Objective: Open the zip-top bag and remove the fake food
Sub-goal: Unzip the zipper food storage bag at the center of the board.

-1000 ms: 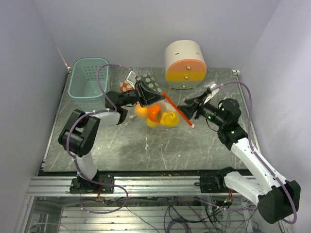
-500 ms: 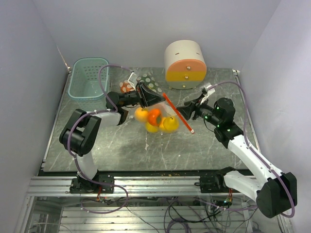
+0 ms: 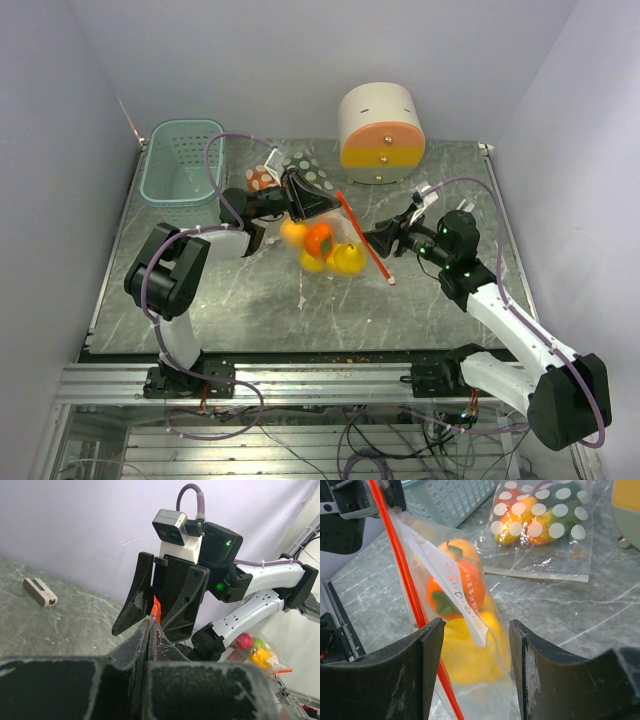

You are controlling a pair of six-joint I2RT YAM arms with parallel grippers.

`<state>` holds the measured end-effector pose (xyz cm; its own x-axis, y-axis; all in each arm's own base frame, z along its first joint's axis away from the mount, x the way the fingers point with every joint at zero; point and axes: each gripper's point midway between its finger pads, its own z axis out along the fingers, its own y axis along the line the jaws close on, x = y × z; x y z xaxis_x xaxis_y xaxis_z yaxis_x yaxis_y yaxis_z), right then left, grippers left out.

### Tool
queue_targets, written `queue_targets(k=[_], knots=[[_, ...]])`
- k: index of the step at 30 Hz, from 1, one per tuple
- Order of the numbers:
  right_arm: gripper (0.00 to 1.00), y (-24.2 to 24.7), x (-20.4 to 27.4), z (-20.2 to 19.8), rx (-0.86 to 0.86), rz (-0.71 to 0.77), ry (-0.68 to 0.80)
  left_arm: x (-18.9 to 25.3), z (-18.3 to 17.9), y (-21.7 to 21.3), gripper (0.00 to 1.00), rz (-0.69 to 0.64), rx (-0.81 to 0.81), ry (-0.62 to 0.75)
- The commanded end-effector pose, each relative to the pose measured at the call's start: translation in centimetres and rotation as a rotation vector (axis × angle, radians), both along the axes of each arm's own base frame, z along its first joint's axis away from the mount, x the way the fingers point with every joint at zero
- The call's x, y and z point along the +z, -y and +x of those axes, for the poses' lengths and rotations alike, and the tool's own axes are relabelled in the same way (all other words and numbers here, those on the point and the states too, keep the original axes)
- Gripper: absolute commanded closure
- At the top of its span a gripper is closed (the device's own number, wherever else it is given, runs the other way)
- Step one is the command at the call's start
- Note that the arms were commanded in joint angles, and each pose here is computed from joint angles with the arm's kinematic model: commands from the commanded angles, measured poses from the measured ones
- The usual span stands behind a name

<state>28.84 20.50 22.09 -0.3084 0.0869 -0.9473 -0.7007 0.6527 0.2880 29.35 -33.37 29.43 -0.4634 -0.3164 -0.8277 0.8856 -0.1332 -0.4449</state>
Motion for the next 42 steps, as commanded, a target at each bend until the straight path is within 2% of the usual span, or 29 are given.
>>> queue_targets(k=[1, 19, 26, 31, 42], knots=[[0.45, -0.3, 0.8, -1.1, 0.029, 0.054, 0.015, 3.0, -0.9, -0.3, 0.93, -0.115, 0.008, 0.198], [0.45, -0.2, -0.4, -2.7, 0.052, 0.073, -0.019, 2.0, -0.1, 0.2, 0.93, -0.115, 0.023, 0.167], [0.45, 0.5, -0.1, -2.0, 0.007, 0.035, 0.001, 1.9, -0.4, 0.1, 0.93, -0.109, 0.015, 0.174], [0.44, 2.3, 1.2, -0.3, -0.094, -0.082, 0.042, 1.7, -0.6, 0.1, 0.93, -0.102, 0.009, 0.175], [0.43, 1.7, 0.5, 0.3, -0.077, -0.075, 0.033, 1.8, -0.8, 0.0, 0.93, -0.099, 0.003, 0.181]])
